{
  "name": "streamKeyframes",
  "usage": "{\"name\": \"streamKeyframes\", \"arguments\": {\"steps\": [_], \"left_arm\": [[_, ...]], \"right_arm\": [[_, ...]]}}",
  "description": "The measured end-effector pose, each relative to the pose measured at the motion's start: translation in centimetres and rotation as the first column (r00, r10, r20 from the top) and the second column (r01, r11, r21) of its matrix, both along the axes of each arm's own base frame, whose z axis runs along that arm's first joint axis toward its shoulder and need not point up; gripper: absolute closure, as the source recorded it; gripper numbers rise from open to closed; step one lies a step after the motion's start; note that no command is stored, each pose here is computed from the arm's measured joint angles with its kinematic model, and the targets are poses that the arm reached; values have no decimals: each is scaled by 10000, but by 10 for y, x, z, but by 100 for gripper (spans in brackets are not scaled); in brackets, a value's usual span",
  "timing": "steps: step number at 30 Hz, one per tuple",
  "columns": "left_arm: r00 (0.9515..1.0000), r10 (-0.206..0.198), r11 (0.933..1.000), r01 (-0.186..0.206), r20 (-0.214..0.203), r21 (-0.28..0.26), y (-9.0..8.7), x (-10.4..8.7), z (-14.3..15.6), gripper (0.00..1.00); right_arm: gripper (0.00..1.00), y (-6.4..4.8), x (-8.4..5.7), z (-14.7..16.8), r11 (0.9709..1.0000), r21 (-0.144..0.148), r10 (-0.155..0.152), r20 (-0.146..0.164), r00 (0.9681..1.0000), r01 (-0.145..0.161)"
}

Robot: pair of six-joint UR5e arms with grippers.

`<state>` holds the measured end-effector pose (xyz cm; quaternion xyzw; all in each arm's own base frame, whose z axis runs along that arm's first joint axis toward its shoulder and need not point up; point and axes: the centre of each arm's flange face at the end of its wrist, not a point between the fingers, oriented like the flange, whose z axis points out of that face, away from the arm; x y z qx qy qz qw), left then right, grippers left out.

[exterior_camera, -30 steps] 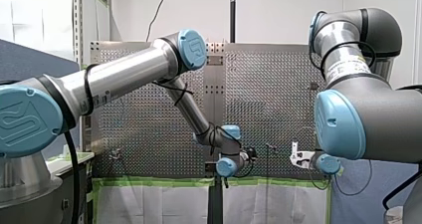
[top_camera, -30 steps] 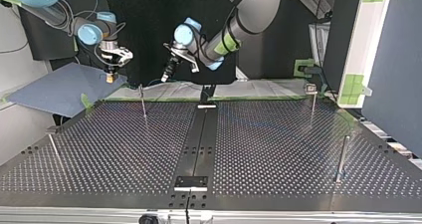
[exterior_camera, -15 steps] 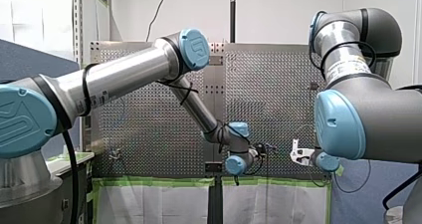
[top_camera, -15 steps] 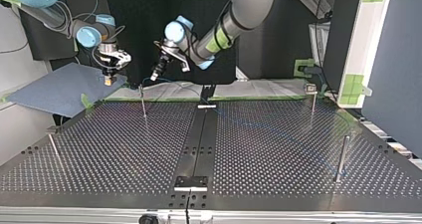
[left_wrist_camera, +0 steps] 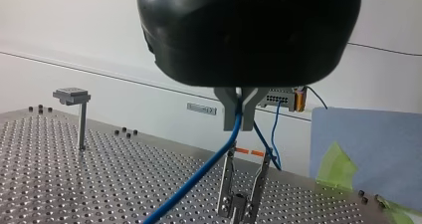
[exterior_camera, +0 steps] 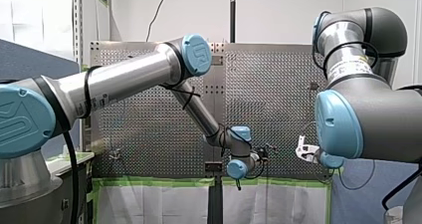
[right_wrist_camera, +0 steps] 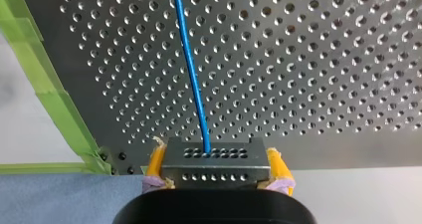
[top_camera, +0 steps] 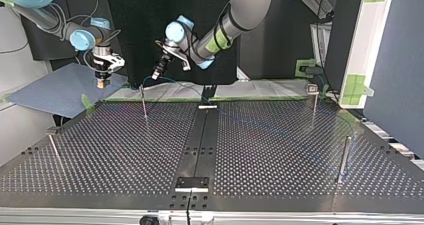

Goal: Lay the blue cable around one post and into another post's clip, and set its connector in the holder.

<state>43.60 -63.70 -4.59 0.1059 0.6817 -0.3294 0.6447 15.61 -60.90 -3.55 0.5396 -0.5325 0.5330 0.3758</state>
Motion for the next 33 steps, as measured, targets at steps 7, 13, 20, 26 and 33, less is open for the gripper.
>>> {"name": "streamKeyframes", "arguments": {"steps": [7,13,20,26,33], "left_arm": [[10000,-36,9998,35,-52,-174,0,1,-2,99],[9999,-118,9991,115,-88,-419,0,2,-9,99],[9997,-249,9976,244,-66,-649,-3,5,-7,99],[9996,-268,9971,266,-28,-712,-3,7,-6,99],[9995,-299,9980,298,-19,-554,-2,7,-7,99]], "right_arm": [[73,-3,-7,1,9999,-90,-144,187,9997,145],[73,-8,-12,4,9990,-392,-212,462,9987,230],[73,-10,-17,4,9986,-423,-301,709,9970,332],[73,-13,-23,5,9980,-433,-413,883,9952,452],[73,-18,-31,7,9971,-507,-512,1143,9921,573]]}}
